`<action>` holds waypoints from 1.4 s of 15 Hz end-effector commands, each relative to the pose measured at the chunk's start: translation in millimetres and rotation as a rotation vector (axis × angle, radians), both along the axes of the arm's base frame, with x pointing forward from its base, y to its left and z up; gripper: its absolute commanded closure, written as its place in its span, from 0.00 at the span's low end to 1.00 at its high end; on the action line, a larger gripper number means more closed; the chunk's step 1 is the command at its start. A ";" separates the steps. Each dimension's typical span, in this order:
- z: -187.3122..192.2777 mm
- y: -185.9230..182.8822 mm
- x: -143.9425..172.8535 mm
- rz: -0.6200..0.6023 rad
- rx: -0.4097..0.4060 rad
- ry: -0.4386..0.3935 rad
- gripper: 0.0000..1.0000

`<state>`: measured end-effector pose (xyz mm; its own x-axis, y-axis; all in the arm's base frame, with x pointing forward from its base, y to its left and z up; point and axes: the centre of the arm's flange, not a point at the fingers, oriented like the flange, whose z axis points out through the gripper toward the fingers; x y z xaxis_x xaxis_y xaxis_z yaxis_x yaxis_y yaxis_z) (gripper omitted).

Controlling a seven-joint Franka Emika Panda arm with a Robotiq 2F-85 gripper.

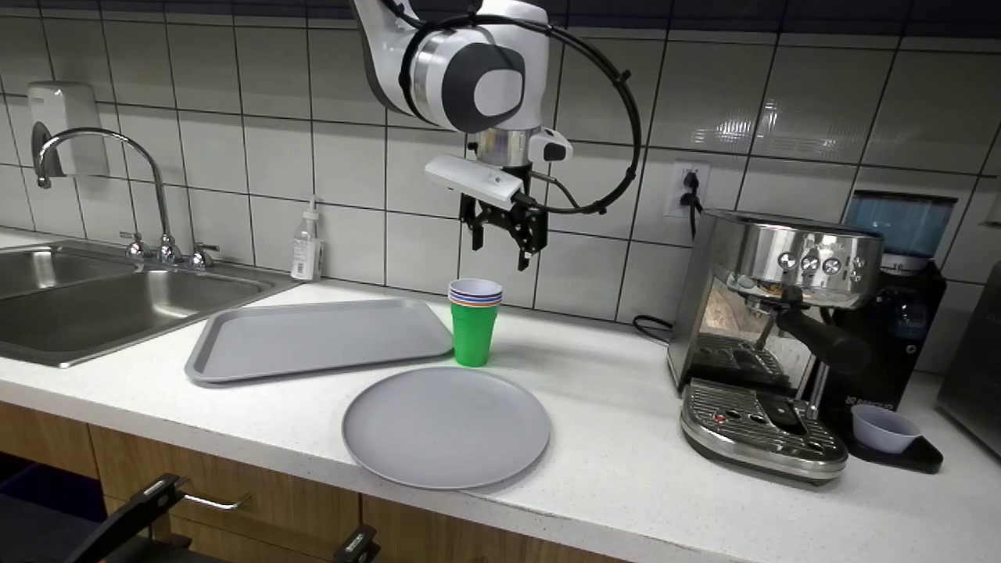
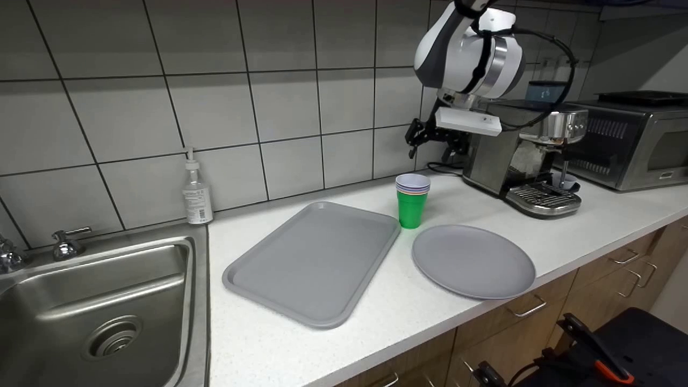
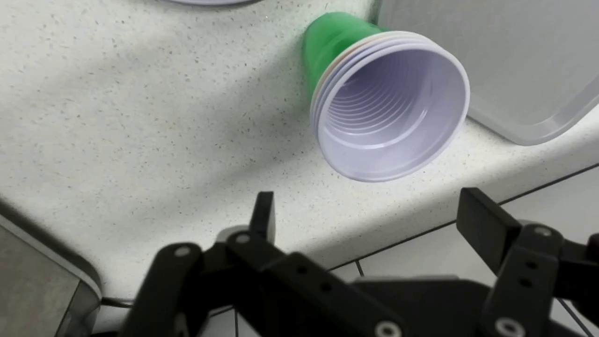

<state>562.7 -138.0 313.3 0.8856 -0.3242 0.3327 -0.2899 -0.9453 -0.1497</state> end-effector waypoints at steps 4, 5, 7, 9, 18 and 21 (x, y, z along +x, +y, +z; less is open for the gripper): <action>25.8 4.2 -39.9 0.059 0.011 -0.073 0.00; 30.9 4.4 -45.5 0.072 0.013 -0.071 0.00; 38.7 5.7 -55.4 0.096 0.005 -0.074 0.00; 45.6 7.9 -64.6 0.115 -0.004 -0.074 0.00; 67.9 27.6 -100.0 0.285 0.047 0.065 0.00; 71.7 36.9 -109.7 0.341 0.028 0.110 0.00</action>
<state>472.5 -109.4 371.7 0.9647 -0.0805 0.2506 -0.0358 -0.9834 -0.1778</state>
